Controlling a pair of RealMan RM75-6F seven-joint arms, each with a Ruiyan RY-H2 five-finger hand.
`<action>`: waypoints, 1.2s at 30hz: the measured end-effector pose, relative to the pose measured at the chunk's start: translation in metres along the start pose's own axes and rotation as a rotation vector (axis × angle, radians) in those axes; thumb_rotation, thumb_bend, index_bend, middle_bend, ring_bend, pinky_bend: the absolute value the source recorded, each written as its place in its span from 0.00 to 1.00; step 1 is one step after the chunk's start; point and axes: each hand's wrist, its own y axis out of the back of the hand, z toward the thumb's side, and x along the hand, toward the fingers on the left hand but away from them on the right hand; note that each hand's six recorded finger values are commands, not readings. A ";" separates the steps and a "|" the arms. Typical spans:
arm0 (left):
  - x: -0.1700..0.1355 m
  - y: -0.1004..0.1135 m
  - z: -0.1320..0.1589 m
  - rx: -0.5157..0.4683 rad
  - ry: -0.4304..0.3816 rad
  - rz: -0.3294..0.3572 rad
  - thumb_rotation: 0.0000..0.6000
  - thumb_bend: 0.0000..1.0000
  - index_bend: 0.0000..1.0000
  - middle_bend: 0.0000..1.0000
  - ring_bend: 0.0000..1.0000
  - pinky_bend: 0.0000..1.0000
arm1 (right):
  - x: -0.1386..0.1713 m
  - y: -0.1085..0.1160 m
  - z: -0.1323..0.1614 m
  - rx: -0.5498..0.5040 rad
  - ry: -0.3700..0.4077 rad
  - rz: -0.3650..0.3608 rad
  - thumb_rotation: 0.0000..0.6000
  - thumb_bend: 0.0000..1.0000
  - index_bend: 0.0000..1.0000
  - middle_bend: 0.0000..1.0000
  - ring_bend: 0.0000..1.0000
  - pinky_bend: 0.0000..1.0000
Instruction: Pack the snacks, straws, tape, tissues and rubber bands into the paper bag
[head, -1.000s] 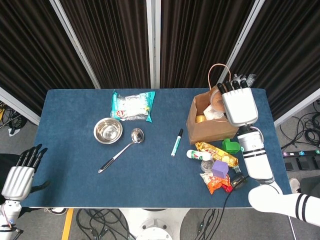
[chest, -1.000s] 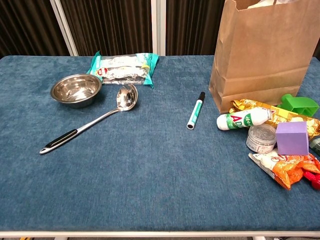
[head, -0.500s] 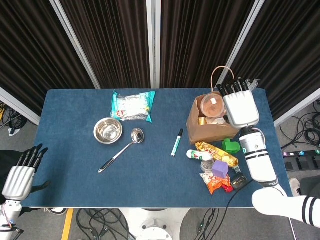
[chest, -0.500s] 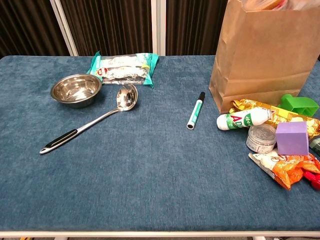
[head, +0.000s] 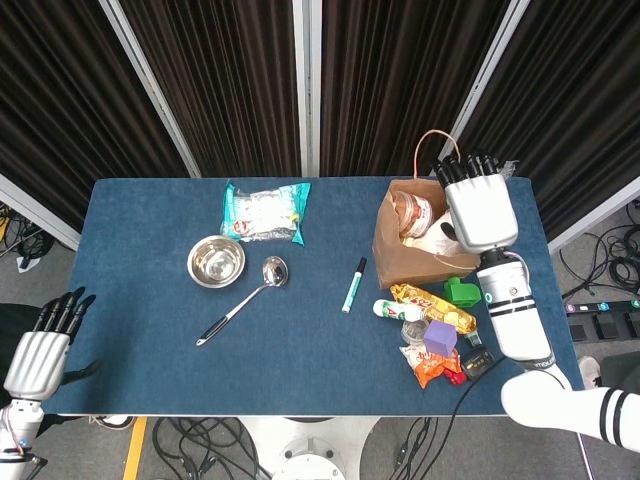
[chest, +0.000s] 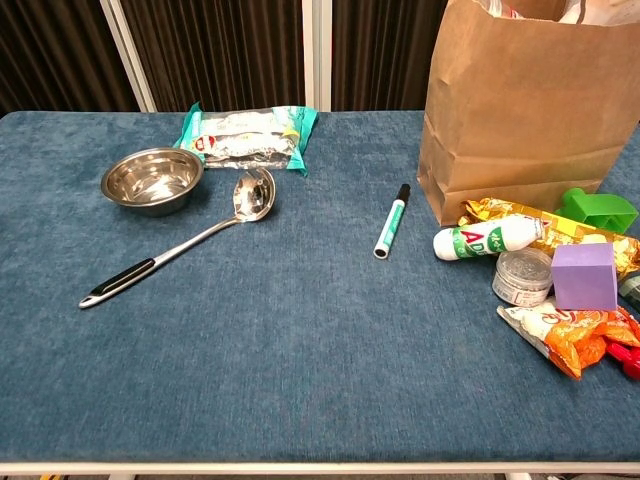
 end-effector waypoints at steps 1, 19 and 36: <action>0.000 0.000 0.000 0.000 0.000 0.001 1.00 0.16 0.07 0.05 0.00 0.12 | 0.000 0.004 0.002 -0.019 0.006 -0.026 1.00 0.00 0.18 0.24 0.14 0.15; 0.002 0.002 0.003 0.001 -0.007 0.005 1.00 0.16 0.07 0.05 0.00 0.12 | 0.084 0.038 0.003 -0.629 0.290 -0.213 1.00 0.00 0.19 0.24 0.13 0.15; 0.003 0.003 0.010 0.003 -0.021 0.009 1.00 0.16 0.07 0.05 0.00 0.12 | 0.240 -0.110 -0.072 -0.445 0.259 0.181 1.00 0.00 0.20 0.23 0.12 0.15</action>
